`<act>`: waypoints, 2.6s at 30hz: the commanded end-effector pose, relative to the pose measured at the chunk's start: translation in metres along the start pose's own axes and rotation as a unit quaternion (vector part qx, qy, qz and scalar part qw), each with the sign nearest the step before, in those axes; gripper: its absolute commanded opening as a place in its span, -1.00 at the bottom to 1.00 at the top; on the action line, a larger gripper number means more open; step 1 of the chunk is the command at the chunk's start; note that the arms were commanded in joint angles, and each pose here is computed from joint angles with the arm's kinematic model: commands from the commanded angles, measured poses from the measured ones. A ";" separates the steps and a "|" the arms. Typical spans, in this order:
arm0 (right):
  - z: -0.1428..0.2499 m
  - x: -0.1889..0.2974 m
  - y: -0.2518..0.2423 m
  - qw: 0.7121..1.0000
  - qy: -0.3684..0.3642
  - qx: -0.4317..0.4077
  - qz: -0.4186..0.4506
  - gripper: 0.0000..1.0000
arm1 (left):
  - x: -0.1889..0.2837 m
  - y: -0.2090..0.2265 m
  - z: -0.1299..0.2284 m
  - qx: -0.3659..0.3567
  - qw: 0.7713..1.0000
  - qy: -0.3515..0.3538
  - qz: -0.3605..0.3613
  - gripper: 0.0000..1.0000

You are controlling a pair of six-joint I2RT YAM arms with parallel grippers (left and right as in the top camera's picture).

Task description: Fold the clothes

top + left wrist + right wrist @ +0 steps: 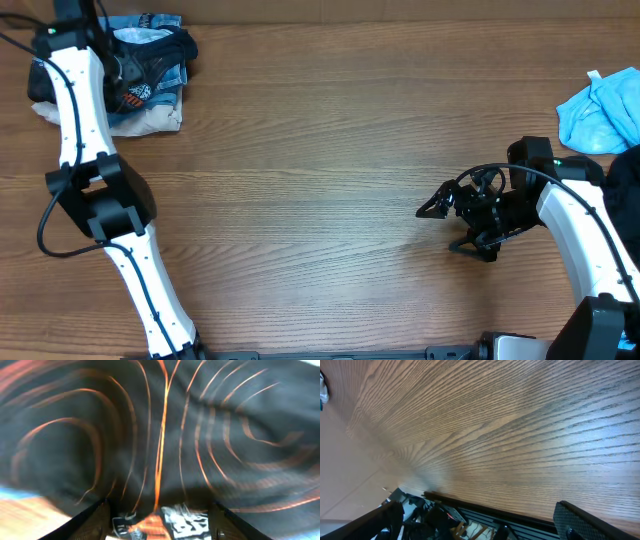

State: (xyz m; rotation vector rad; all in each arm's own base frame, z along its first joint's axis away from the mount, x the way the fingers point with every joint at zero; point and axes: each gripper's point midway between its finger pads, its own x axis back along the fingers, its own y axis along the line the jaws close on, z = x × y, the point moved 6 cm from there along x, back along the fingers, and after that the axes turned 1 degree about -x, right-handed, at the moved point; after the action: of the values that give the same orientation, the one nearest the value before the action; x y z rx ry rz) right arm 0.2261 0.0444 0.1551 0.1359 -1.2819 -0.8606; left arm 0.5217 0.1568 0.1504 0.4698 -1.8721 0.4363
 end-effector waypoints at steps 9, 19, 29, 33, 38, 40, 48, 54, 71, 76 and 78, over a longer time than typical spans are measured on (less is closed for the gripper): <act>0.003 0.009 0.006 0.999 -0.009 0.029 -0.008 1.00 | -0.038 -0.007 0.009 0.027 0.999 0.033 0.027 0.09; 0.003 0.009 0.006 0.999 -0.009 0.029 -0.008 1.00 | 0.060 -0.020 -0.023 0.023 0.994 -0.072 0.083 0.40; 0.003 0.009 0.006 1.000 -0.009 0.029 -0.008 1.00 | 0.056 0.019 -0.081 0.046 0.971 -0.231 -0.031 -0.28; 0.003 0.009 0.006 1.000 -0.009 0.029 -0.008 1.00 | 0.035 0.029 -0.098 0.025 0.961 -0.269 -0.061 -0.29; 0.003 0.009 0.006 1.000 -0.009 0.028 -0.008 1.00 | -0.007 0.032 -0.106 0.006 0.957 -0.281 -0.068 -0.32; 0.003 0.009 0.006 1.000 -0.009 0.026 -0.008 1.00 | -0.028 0.033 -0.103 0.006 0.960 -0.272 -0.071 -0.29; 0.001 0.009 0.007 0.999 -0.012 0.029 -0.009 1.00 | -0.090 0.047 -0.087 0.010 0.963 -0.241 -0.123 -0.23; 0.001 0.009 0.007 0.999 -0.014 0.033 -0.008 1.00 | -0.046 0.039 -0.103 0.017 0.951 -0.282 -0.127 0.50; -0.014 0.026 0.020 0.996 -0.064 0.065 0.002 1.00 | 0.278 -0.038 -0.067 -0.004 0.903 -0.429 0.002 1.00; -0.006 0.059 0.040 0.990 -0.107 0.092 0.007 0.99 | 0.364 -0.056 -0.006 -0.056 0.898 -0.426 0.093 1.00; 0.002 0.071 0.047 0.986 -0.127 0.106 0.003 1.00 | 0.390 -0.059 0.021 -0.079 0.895 -0.417 0.136 1.00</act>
State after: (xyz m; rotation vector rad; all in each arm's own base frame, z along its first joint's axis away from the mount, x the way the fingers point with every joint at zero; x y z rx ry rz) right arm 0.2488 0.0363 0.2027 0.1729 -1.4750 -0.7800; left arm 0.4467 0.0798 0.4823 0.5232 -2.7353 0.2123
